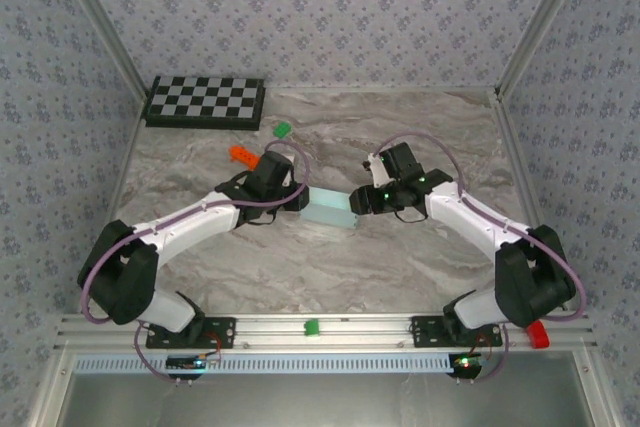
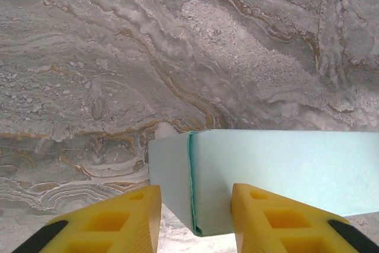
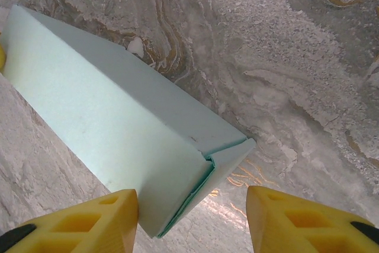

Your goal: Fold the paper box

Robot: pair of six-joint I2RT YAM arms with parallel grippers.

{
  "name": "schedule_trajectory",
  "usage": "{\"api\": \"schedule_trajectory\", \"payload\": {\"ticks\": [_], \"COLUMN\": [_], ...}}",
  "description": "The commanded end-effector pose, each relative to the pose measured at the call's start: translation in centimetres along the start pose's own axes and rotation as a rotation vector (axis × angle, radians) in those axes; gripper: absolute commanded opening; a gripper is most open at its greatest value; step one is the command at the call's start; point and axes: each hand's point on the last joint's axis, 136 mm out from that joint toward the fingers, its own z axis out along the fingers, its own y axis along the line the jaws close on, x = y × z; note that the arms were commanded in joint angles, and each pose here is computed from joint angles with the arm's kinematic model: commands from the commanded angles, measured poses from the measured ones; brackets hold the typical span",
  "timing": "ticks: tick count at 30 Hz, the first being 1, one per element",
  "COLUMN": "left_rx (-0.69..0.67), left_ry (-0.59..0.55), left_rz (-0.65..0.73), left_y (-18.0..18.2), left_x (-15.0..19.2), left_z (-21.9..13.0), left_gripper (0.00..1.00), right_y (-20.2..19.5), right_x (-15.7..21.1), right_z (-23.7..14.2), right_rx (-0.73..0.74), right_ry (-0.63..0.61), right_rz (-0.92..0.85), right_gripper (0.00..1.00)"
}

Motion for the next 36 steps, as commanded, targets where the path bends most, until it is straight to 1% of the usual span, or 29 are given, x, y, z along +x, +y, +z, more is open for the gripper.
{"api": "schedule_trajectory", "payload": {"ticks": [1,9,18,22,27,32,36], "left_rx": [-0.084,-0.099,-0.113,-0.105,-0.08,-0.059,-0.058], "left_ry": [0.145,0.165,0.172,0.172,0.164,0.142,0.096], "left_rz": [0.004,0.005,0.002,0.001,-0.003,0.0,0.004], "left_y": [2.3,2.9,3.4,3.3,2.9,2.2,1.2], "left_x": [4.6,5.7,6.2,6.4,6.2,5.3,3.0], "left_z": [1.0,1.0,0.8,0.6,0.3,-0.1,-1.0], "left_gripper": [0.36,0.36,0.36,0.35,0.35,0.35,0.37], "right_y": [-2.4,-3.9,-5.0,-5.7,-5.9,-5.8,-4.9], "right_x": [2.8,3.6,3.3,2.8,1.9,0.4,-1.2], "right_z": [1.3,1.9,2.1,2.3,2.7,3.0,2.2], "right_rx": [0.088,0.159,0.222,0.265,0.283,0.29,0.28], "right_ry": [0.089,0.124,0.132,0.134,0.133,0.123,0.095], "right_rz": [0.041,0.046,0.043,0.028,0.0,-0.02,-0.032], "right_gripper": [0.52,0.51,0.5,0.5,0.5,0.5,0.49]}}
